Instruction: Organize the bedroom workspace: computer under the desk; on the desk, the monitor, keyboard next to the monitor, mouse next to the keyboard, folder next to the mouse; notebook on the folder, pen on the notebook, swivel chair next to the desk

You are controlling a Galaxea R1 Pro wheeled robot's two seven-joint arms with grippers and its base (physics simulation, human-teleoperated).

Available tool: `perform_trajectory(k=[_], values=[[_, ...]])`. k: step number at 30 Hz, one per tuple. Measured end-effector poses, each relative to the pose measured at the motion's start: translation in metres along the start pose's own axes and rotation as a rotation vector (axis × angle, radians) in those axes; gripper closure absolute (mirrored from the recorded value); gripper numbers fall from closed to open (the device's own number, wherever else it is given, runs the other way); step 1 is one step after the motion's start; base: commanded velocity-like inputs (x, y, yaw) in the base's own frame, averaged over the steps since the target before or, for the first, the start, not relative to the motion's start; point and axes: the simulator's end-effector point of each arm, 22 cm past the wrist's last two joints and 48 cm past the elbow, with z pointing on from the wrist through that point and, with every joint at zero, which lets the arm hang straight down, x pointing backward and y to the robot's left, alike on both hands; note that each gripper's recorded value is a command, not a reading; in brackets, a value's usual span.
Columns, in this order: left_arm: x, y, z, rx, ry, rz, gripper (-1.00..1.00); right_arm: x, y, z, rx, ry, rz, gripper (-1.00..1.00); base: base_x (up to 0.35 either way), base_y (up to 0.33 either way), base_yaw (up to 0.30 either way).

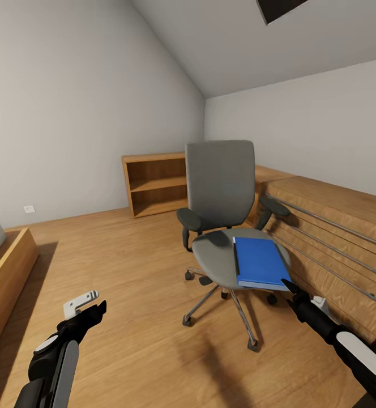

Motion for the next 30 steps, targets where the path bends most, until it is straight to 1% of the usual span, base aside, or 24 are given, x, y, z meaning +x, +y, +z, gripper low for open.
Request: perform_trajectory(k=[2, 8, 30], values=[[0.0, 0.0, 0.0, 0.0, 0.0, 0.0, -1.0, 0.0, 0.0, 0.0, 0.0, 0.0, 0.0, -1.0, 0.005, 0.001, 0.0], [-0.011, -0.003, -0.006, 0.006, -0.015, -0.003, -1.0, -0.005, 0.014, -0.002, -0.015, -0.006, -0.003, -1.0, 0.002, 0.001, 0.0], [-0.011, -0.003, -0.006, 0.006, -0.014, -0.004, -1.0, -0.004, 0.013, -0.002, -0.014, -0.003, -0.002, -1.0, 0.0, 0.0, 0.0]])
